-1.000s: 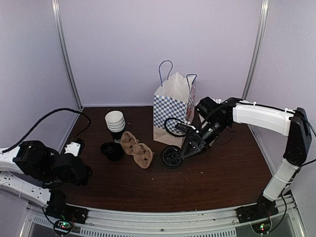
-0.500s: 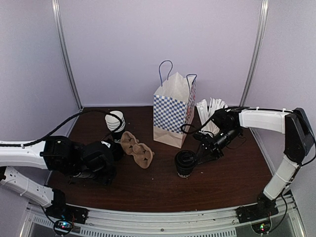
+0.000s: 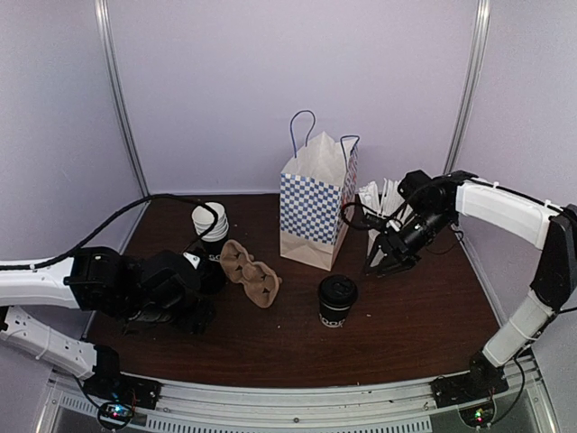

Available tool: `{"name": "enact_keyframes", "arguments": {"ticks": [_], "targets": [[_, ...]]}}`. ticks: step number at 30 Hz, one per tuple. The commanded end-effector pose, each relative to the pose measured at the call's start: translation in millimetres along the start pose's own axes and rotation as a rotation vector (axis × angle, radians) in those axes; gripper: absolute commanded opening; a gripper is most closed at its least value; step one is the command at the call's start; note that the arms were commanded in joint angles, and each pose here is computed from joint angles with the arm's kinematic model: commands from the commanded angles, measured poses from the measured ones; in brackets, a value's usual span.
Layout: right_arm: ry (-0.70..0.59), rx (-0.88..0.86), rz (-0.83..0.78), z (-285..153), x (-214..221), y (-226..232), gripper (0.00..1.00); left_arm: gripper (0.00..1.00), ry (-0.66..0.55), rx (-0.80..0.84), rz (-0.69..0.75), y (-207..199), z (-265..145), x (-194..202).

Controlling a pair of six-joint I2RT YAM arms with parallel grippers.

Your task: Pack the takeout coffee

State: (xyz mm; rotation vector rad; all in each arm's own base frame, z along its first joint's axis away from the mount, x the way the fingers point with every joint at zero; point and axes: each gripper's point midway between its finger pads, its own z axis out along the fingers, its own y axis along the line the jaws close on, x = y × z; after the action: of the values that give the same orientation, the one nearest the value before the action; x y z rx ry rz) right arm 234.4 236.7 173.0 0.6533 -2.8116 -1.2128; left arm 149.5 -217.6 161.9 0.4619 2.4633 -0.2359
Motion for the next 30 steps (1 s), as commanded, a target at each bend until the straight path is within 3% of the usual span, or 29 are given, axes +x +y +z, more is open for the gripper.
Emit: {"name": "enact_keyframes", "arguments": {"ticks": [1, 4, 11, 20, 30], "targets": [[-0.034, 0.226, -0.333, -27, -6, 7, 0.69, 0.72, -0.055, 0.027, 0.02, -6, 2, -12], [0.004, 0.347, -0.513, -16, -11, 11, 0.78, 0.72, -0.087, 0.03, 0.022, -9, 1, -23], [-0.005, 0.549, -0.776, 5, -34, 9, 0.77, 0.73, -0.221, 0.116, -0.049, -24, 3, -51], [0.063, 0.5, -0.821, 36, -37, 5, 0.78, 0.73, -0.19, 0.244, -0.011, -67, 28, -57], [0.147, 0.463, -0.89, 68, -27, 19, 0.87, 0.73, -0.178, 0.248, -0.011, -65, 34, -48]]}}
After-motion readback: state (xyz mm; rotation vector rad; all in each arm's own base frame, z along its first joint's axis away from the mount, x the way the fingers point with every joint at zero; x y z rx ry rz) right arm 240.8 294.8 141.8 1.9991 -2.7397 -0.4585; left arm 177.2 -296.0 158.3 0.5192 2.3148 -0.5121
